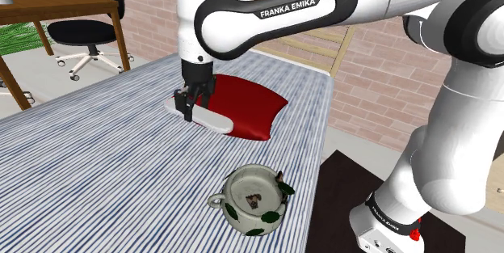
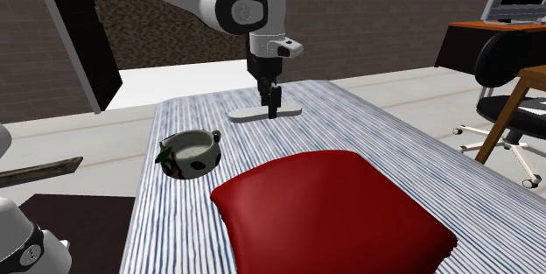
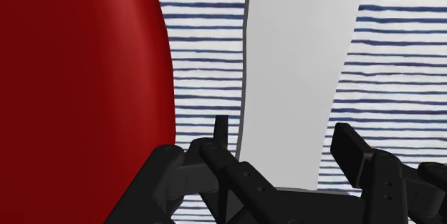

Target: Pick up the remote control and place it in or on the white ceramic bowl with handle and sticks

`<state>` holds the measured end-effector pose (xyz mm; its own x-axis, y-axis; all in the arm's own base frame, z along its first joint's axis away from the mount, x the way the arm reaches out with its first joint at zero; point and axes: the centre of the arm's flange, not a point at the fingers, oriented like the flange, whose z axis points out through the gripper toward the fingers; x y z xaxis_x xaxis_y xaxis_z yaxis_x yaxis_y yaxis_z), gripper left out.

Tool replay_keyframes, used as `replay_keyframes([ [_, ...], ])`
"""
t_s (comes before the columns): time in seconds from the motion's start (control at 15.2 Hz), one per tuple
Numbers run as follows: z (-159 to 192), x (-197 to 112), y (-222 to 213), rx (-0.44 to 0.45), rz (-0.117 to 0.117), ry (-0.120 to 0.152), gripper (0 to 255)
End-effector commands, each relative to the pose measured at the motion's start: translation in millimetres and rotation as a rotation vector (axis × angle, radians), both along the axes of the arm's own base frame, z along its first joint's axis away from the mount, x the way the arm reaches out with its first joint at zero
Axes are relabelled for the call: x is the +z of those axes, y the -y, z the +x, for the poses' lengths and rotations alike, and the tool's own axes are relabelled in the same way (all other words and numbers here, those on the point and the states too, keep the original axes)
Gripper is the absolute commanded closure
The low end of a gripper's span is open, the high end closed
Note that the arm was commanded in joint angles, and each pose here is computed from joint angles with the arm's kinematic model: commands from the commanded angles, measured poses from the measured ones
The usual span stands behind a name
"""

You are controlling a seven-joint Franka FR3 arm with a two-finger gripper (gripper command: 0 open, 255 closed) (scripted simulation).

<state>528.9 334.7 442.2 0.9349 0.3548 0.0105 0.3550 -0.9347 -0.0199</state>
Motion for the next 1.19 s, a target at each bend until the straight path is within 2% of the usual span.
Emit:
replay_keyframes([
  [0.0, -25, 2, 3, 0.000, 0.000, 0.000, 255],
  [1.06, -237, 6, 20, 0.000, 0.000, 0.000, 255],
  [1.12, -237, 1, 20, 0.000, 0.000, 0.000, 255],
])
